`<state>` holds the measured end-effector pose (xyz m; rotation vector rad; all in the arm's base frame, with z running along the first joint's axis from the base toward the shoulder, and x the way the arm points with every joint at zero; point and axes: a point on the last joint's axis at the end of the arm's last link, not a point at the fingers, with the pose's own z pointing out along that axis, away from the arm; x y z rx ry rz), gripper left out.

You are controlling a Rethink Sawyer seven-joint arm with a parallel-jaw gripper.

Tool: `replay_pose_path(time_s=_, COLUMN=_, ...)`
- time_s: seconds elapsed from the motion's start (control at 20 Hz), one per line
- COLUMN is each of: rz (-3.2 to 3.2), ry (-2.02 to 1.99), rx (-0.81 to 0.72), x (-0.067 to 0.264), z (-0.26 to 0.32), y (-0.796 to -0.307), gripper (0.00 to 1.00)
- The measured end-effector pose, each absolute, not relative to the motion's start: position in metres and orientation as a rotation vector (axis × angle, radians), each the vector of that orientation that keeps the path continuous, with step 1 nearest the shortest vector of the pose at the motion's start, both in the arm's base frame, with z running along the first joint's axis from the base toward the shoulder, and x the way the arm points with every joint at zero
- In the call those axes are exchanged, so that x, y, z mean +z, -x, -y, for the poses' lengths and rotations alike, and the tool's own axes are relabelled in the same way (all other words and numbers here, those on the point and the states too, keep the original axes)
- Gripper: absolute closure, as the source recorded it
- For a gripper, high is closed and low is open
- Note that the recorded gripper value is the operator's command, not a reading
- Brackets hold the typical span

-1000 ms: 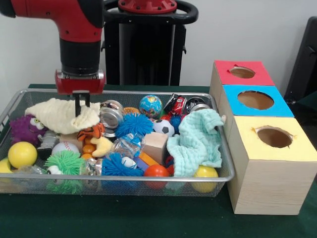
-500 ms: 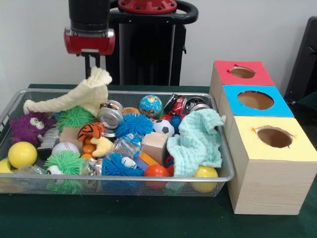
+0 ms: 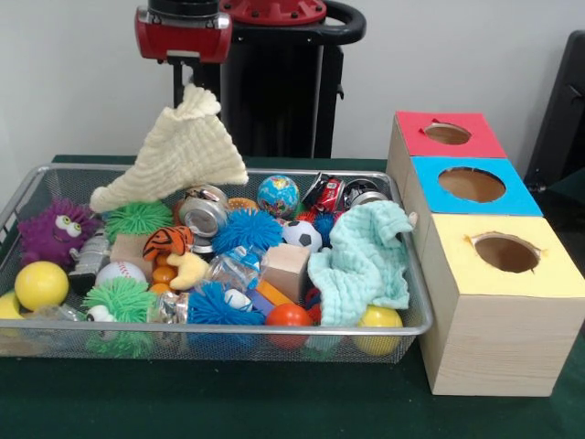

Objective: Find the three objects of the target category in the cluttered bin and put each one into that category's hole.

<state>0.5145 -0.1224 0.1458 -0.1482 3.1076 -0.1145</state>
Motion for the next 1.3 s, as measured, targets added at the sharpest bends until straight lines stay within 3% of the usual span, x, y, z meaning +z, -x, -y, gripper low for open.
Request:
replay_pose_path(time_s=0.5, rz=-3.114, ry=0.100, rx=-0.075, x=0.153, z=0.112, y=-0.517, gripper=1.00)
replay_pose_path(time_s=1.3, rz=-3.135, ry=-0.077, rx=-0.004, x=0.210, z=0.072, y=-0.476, gripper=1.00)
